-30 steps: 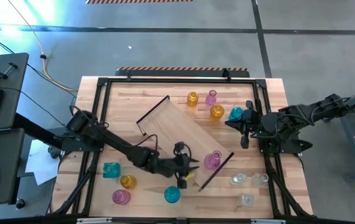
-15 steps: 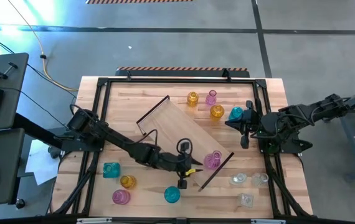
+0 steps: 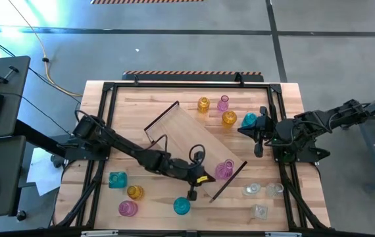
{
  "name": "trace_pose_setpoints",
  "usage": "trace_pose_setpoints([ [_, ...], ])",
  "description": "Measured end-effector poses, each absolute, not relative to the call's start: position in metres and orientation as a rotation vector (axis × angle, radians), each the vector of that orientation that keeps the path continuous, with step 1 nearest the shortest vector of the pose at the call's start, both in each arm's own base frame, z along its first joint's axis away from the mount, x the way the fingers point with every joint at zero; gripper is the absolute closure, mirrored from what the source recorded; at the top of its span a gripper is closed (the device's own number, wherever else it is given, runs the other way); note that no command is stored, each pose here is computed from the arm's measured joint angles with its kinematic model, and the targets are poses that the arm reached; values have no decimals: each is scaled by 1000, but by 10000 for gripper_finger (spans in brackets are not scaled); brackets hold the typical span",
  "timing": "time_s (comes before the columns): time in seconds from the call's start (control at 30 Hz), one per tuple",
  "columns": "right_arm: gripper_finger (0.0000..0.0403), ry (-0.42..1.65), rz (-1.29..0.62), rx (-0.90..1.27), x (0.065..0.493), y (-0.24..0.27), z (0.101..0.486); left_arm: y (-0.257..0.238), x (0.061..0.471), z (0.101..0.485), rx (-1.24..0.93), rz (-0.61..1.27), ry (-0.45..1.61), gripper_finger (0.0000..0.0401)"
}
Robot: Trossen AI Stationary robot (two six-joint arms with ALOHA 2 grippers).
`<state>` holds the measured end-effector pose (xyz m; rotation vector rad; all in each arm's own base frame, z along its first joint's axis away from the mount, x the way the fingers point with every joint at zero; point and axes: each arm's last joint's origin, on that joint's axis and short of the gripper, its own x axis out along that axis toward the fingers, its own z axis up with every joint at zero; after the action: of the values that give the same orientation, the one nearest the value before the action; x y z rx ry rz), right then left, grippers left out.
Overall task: Sort vases onto shelf
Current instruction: Put the middle pink flower vase on the shelf
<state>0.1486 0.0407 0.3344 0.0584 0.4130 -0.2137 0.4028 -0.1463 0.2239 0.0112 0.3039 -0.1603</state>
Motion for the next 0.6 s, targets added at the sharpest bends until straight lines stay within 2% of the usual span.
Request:
trace_pose_setpoints([
  [0.6,403,413,-214,59,149,41,334,-132,411,212,12,-118,332,401],
])
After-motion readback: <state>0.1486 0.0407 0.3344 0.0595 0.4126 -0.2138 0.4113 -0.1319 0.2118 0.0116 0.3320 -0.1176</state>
